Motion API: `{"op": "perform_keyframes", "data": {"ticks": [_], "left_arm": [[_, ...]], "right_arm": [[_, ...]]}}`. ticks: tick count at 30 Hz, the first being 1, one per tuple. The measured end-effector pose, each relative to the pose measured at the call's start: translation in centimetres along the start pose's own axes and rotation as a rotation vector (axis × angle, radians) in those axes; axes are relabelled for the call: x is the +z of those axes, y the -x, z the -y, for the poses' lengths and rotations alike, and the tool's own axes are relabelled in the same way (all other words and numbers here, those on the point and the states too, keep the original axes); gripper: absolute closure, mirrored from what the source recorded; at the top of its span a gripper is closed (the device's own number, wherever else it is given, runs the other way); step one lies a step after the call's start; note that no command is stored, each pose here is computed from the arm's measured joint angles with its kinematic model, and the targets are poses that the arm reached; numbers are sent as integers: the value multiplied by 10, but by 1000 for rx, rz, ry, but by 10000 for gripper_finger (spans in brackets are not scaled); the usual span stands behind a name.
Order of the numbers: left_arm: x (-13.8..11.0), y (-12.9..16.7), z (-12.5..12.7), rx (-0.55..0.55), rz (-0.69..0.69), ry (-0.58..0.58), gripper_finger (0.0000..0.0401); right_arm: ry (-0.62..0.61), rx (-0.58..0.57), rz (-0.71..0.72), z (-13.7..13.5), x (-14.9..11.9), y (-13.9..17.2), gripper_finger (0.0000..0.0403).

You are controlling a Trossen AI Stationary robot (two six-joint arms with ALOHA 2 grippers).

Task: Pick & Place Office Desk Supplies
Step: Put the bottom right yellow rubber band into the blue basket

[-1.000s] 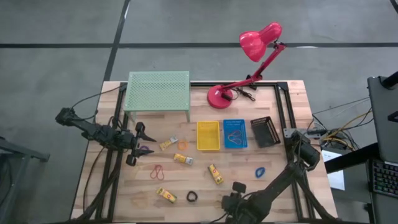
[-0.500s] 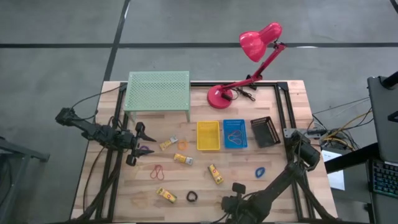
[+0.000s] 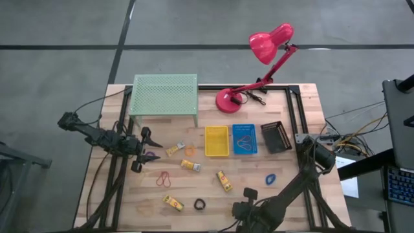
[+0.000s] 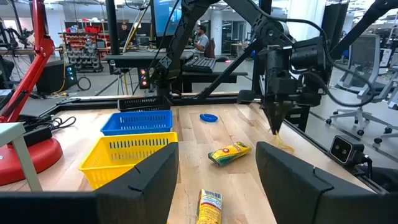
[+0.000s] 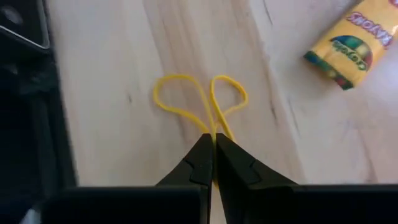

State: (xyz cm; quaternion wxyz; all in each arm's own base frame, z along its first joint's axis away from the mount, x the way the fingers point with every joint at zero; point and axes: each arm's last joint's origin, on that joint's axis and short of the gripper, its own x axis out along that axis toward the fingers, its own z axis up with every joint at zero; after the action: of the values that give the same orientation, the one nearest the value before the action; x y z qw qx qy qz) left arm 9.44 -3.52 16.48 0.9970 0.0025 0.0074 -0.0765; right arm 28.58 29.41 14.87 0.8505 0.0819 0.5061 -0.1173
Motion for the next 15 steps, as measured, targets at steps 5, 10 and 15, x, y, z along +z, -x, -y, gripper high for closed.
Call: {"op": "perform_keyframes", "data": {"ticks": [5, 10, 15], "left_arm": [[0, 0, 0, 0, 0, 0, 182], [0, 0, 0, 0, 0, 0, 182], [0, 0, 0, 0, 0, 0, 182]], "right_arm": [[5, -32, 36, 4, 3, 8, 394], [-15, -58, 91, 9, 9, 21, 394], [-78, -81, 143, 19, 17, 43, 394]]}}
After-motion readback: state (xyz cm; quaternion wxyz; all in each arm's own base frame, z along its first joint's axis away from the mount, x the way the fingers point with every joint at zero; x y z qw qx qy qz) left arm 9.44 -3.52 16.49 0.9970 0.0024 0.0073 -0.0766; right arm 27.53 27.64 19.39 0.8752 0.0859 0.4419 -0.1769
